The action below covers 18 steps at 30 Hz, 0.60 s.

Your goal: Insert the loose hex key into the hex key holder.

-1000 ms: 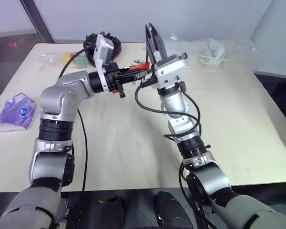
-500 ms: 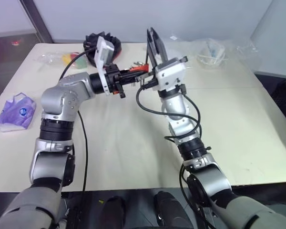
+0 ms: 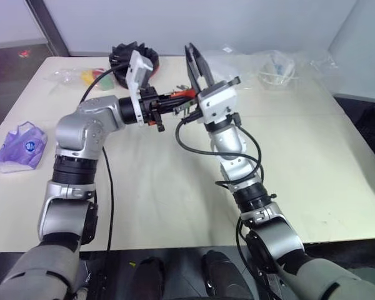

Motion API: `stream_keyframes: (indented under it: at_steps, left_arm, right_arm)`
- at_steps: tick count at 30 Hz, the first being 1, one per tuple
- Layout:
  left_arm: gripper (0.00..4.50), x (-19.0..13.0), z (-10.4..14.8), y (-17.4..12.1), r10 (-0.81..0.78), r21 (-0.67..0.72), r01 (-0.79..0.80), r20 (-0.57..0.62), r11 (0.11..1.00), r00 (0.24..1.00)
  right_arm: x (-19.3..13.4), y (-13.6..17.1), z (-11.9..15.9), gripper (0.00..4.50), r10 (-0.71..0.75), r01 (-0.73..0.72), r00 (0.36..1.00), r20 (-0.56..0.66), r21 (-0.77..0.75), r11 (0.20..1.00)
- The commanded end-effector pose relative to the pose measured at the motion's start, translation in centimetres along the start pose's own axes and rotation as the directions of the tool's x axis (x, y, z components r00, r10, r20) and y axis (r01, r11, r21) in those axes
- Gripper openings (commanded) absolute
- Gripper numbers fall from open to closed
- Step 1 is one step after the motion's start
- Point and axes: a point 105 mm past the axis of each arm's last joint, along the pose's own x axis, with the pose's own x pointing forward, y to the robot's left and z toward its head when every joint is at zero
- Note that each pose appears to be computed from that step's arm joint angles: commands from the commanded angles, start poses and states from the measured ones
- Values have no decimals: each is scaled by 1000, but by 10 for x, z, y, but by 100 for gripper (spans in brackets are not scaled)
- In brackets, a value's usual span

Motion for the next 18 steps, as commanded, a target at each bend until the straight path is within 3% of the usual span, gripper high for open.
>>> stream_keyframes:
  at_steps: [1, 18]
  left_arm:
    - [0, -1, 27, -8, -27, 101, 19, 72, 995, 997]
    - [0, 0, 32, -5, -21, 92, 11, 105, 996, 994]
  right_arm:
    - [-3, 1, -1, 3, 9, -9, 1000, -11, 1, 1000]
    - [-15, -14, -9, 3, -51, 55, 996, -75, 45, 997]
